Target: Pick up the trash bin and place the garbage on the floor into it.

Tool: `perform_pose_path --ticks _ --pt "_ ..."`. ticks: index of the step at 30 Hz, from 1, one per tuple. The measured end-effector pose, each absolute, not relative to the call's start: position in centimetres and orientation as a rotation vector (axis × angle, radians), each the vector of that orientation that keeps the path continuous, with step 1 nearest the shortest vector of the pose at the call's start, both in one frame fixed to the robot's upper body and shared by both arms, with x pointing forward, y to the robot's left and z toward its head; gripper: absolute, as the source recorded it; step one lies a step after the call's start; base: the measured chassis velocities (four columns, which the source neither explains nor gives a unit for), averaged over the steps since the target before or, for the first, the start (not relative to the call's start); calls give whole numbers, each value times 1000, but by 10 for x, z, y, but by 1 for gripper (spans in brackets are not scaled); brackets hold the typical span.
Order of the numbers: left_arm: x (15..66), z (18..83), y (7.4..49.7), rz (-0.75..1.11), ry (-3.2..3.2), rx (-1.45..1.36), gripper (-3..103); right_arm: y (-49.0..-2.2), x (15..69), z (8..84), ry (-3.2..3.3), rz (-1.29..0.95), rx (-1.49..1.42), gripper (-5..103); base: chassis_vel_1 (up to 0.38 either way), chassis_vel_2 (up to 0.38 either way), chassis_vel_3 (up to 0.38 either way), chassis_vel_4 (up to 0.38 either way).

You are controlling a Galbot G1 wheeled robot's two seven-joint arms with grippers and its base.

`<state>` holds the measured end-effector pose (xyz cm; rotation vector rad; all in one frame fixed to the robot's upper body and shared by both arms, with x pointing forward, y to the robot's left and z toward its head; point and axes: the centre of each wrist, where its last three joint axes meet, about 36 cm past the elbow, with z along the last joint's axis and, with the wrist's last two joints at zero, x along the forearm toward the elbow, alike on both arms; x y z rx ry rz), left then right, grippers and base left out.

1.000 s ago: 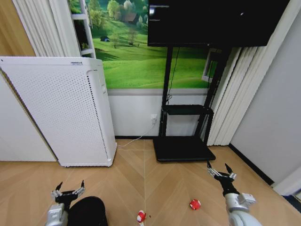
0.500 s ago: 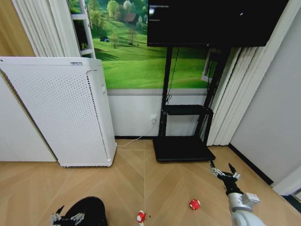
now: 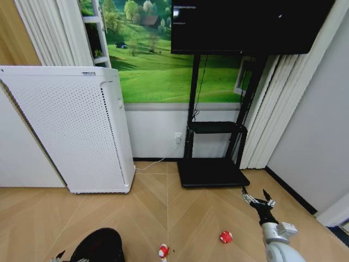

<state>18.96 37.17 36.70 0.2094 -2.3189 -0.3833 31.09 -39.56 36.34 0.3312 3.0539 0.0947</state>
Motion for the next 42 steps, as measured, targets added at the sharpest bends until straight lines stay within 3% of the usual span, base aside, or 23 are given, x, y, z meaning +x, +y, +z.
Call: perform_pose_path --ticks 20,25,26,28,30,31,32,33,35,37,39,42 --pt "201 331 380 -313 -2227 202 98 -392 309 358 3070 78 329 100 0 0 0 0" --pt "205 329 379 -305 -2240 194 93 -392 309 358 3071 73 329 100 0 0 0 0" --pt "207 328 379 -301 -2247 187 85 -392 308 358 3072 68 329 100 0 0 0 0" --pt "207 327 379 -300 -2251 185 85 -392 308 357 3072 66 329 100 0 0 0 0" --pt "208 327 378 -297 -2263 174 74 -391 309 357 3072 65 326 100 0 0 0 0" --pt "208 327 378 -297 -2263 174 74 -391 309 357 3072 65 326 100 0 0 0 0" --pt "208 327 378 -296 -2267 169 62 -391 309 357 3071 65 325 100 0 0 0 0" --pt "208 327 378 -295 -2269 167 62 -391 309 357 3071 65 325 100 0 0 0 0" --pt "208 327 377 -294 -2274 162 52 -391 310 357 3070 65 323 100 0 0 0 0" --pt "208 327 377 -294 -2276 162 52 -390 310 357 3070 66 322 100 0 0 0 0" --pt "208 327 377 -294 -2281 159 35 -389 311 356 3071 65 319 100 0 0 0 0" --pt "208 327 376 -296 -2288 158 26 -388 312 356 3071 64 317 100 0 0 0 0"
